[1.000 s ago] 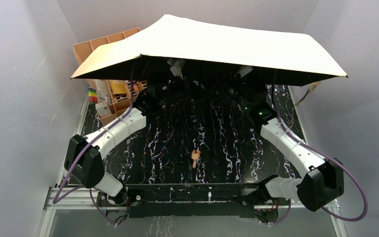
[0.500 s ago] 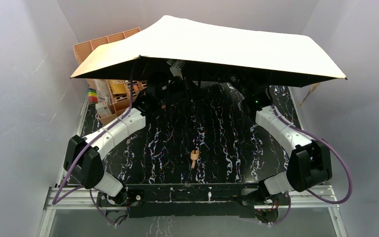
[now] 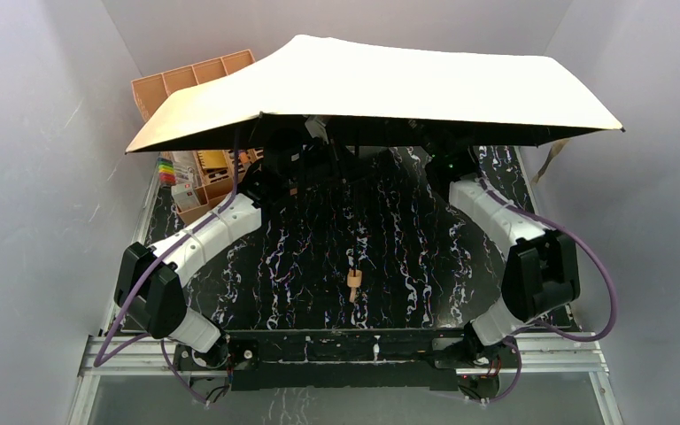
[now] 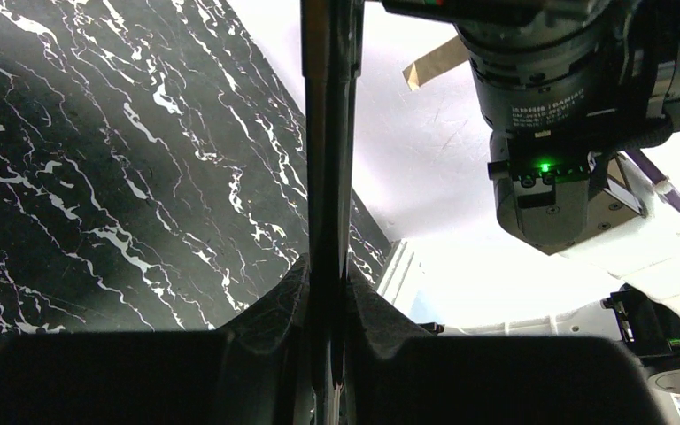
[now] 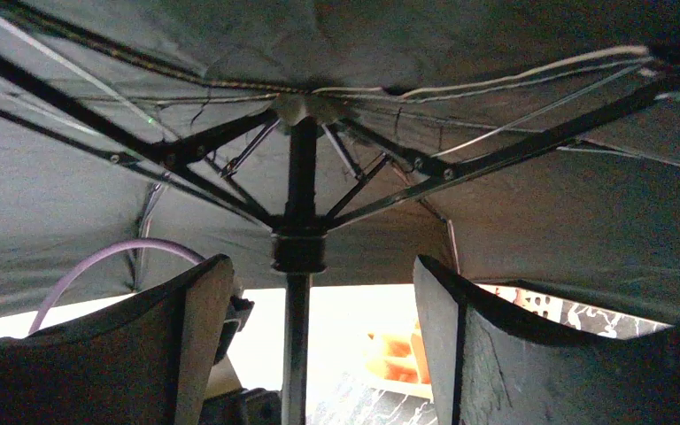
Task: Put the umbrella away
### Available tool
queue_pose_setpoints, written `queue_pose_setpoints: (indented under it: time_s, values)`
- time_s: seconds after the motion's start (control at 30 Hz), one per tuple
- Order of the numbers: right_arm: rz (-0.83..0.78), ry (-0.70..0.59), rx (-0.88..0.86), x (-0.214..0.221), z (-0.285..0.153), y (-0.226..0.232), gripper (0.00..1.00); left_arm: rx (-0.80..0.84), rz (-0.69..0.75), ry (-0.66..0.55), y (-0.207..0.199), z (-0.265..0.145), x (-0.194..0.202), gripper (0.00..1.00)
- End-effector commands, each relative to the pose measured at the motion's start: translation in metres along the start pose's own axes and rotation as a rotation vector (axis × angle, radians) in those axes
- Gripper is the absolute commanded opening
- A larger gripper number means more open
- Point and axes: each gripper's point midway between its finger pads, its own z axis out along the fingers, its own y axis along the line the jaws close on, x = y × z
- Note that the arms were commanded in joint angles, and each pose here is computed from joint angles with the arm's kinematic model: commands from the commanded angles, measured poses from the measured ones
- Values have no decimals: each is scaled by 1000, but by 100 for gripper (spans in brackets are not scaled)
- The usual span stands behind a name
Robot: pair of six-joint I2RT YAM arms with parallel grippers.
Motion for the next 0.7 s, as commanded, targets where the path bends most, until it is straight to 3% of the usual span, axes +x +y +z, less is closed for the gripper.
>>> queue_pose_setpoints:
  time_s: [0.0, 0.5, 0.67]
  values:
    - [-41, -96, -103, -35, 13, 32, 82, 41, 8, 39, -20, -8, 0, 0]
    - [23, -50, -166, -28, 33, 32, 73, 36, 9, 68, -19, -6, 8, 0]
    - [37, -10, -191, -21, 38, 33, 63, 33, 7, 69, -19, -7, 9, 0]
